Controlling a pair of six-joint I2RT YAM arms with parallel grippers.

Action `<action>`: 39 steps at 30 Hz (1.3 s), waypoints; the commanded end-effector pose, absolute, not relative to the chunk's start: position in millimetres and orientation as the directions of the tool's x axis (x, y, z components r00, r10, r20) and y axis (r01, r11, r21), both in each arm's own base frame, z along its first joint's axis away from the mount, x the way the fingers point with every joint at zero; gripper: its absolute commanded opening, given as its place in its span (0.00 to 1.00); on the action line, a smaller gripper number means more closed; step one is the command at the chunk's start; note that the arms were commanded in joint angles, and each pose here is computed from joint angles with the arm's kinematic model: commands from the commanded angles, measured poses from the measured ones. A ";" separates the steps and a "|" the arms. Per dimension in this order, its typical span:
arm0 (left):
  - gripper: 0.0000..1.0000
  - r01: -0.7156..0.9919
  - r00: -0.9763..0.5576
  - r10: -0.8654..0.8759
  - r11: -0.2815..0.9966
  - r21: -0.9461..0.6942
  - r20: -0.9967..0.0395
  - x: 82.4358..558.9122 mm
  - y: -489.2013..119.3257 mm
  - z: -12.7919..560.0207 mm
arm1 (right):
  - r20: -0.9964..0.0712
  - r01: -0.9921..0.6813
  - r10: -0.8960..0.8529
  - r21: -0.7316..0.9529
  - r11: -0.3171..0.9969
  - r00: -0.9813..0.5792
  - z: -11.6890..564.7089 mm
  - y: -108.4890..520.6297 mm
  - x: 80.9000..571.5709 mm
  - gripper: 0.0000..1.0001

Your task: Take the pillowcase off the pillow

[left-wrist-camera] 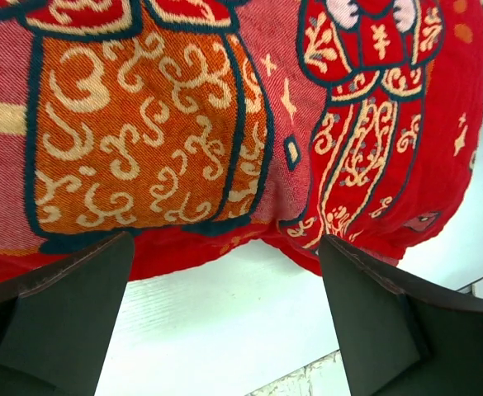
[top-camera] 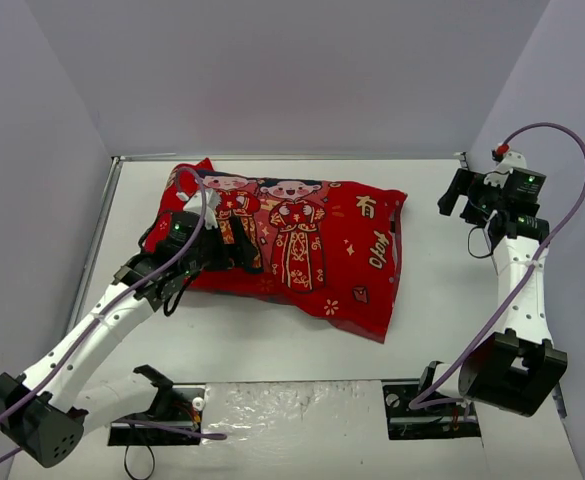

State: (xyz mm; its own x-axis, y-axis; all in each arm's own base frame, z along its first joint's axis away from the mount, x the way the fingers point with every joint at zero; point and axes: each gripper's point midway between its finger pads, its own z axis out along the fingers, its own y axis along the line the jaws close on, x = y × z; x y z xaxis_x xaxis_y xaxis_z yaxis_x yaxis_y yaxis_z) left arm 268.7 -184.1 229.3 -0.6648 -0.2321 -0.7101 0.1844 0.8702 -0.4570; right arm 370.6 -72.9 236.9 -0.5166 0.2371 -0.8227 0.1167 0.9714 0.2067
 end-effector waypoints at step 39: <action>0.24 -0.423 -0.380 -0.735 0.678 -0.601 -0.562 324.8 -209.7 171.2 | -0.697 -0.584 -0.078 0.528 0.616 -0.713 187.0 70.0 298.6 0.93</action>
